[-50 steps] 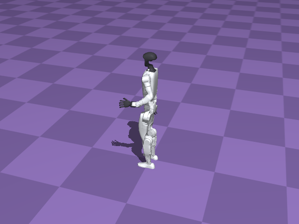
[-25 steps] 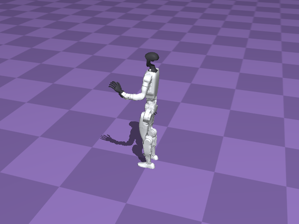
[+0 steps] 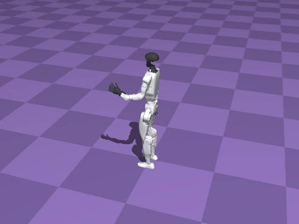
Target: Upper body actions
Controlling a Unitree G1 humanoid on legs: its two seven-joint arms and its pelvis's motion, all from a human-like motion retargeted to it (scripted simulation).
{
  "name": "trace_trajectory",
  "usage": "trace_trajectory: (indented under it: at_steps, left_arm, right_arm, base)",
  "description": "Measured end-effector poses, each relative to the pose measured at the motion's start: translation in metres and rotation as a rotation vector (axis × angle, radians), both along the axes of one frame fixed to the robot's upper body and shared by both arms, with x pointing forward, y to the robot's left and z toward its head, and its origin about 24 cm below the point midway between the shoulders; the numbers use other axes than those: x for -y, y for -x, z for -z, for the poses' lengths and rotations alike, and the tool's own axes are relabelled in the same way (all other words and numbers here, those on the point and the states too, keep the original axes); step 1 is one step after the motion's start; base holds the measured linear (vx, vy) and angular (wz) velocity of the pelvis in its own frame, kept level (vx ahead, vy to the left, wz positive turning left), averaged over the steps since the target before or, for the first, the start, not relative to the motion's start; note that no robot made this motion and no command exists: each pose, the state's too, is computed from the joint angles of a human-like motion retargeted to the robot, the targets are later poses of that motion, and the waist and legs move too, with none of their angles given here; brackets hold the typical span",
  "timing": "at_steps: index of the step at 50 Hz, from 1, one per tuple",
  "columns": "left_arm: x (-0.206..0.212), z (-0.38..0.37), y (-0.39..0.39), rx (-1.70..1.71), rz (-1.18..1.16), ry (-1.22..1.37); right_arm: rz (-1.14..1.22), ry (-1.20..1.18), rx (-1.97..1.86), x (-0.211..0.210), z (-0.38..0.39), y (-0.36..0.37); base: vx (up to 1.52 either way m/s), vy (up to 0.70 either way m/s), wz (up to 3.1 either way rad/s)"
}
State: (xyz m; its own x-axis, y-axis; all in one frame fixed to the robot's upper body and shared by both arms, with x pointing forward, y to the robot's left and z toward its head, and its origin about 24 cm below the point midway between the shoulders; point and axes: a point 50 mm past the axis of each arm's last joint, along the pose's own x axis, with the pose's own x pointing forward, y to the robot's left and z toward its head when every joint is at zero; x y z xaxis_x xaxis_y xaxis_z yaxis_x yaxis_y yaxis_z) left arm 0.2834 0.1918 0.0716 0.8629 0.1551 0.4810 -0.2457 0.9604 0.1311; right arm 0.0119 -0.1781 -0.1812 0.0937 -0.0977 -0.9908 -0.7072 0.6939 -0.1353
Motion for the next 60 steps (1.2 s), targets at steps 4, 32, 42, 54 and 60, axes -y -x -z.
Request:
trace_trajectory:
  at_steps: [4,32,42,54,60]
  left_arm:
    - [0.014,-0.032,-0.001,0.148,0.043,0.042]
    - [0.073,-0.266,0.089,1.223,0.252,0.35]
    - [0.063,-0.276,0.099,1.314,0.185,0.451]
    - [0.074,-0.281,0.13,1.531,0.233,0.454]
    - [0.082,-0.284,0.129,1.516,0.282,0.43]
  right_arm:
    - [-0.001,0.001,0.001,0.0,0.0,0.0]
    - [0.012,0.028,-0.033,0.008,-0.001,0.013]
    - [0.019,0.029,-0.033,0.009,-0.001,0.012]
    - [0.01,0.03,-0.038,0.009,-0.001,0.012]
    - [0.021,0.027,-0.043,0.009,-0.001,0.013]
  base:
    - [0.0,0.0,0.0]
    - [0.0,0.0,0.0]
    - [0.0,0.0,0.0]
    - [0.0,0.0,0.0]
    - [0.0,0.0,0.0]
